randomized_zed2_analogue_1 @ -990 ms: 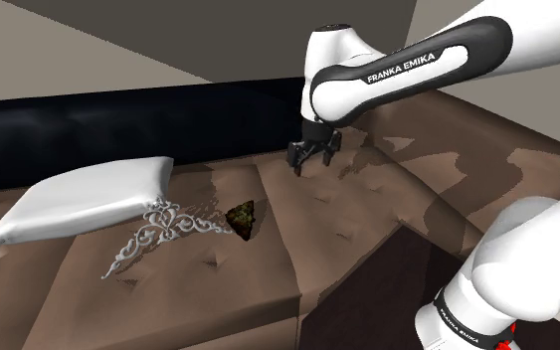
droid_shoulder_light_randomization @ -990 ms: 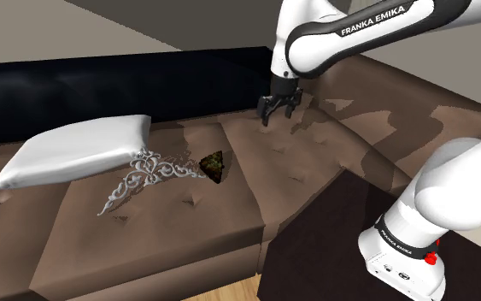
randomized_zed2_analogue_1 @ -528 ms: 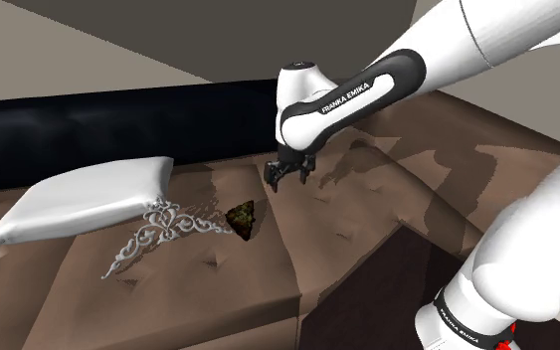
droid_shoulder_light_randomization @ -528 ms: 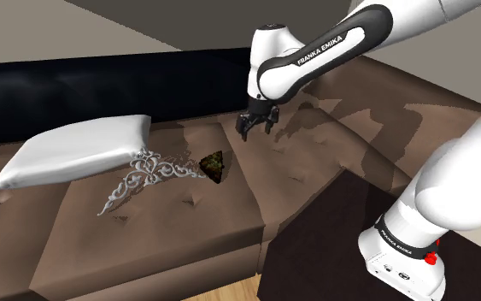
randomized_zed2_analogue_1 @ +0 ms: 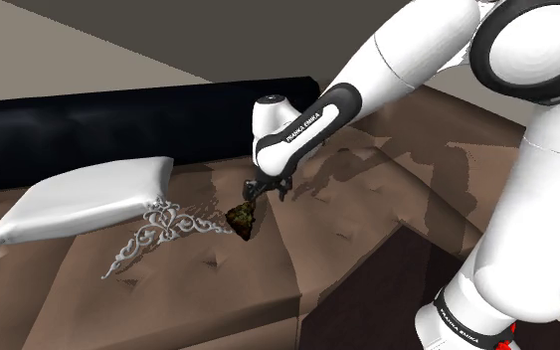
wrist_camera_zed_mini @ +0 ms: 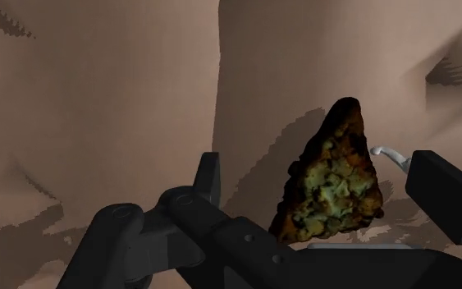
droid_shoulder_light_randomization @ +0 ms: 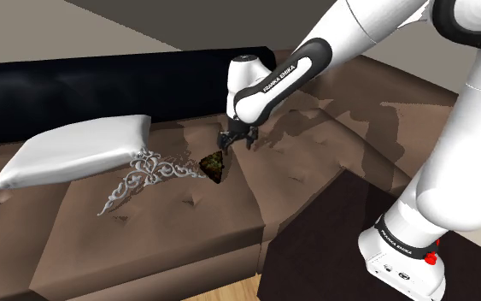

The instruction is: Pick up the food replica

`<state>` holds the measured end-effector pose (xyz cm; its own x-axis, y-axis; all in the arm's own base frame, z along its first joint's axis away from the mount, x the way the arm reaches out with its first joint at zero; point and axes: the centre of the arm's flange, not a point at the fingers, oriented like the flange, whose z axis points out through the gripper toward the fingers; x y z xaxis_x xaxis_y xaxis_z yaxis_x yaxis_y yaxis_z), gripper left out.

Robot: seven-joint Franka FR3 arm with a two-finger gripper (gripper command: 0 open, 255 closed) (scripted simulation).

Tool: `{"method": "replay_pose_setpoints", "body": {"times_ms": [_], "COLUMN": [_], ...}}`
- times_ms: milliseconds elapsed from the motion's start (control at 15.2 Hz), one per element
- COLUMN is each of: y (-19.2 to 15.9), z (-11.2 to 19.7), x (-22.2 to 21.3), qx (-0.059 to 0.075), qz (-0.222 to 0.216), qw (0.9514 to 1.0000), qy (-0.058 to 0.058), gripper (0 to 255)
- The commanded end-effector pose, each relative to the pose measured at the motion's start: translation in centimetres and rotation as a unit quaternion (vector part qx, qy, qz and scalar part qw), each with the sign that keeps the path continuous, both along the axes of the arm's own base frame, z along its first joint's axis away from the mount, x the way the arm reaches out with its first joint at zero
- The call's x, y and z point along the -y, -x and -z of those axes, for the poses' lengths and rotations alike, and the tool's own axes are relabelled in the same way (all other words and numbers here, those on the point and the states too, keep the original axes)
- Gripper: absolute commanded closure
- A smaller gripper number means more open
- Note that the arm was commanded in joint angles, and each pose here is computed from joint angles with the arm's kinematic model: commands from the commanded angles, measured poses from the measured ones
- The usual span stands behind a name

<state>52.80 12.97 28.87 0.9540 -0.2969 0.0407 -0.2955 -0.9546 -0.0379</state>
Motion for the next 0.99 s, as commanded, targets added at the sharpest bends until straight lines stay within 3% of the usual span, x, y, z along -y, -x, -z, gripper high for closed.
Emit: {"method": "replay_pose_setpoints", "body": {"times_ms": [0, 528, 924], "y": [-1.6, -7.2, -7.3], "z": [2.1, 10.2, 12.9], "x": [-1.0, -4.7, -4.7], "qx": [-0.002, -0.009, -0.010], "qz": [0.007, 0.033, 0.034], "qw": [1.0000, 0.9992, 0.9992], "qy": [-0.004, -0.021, -0.021], "gripper": [0, 0, 0]}}
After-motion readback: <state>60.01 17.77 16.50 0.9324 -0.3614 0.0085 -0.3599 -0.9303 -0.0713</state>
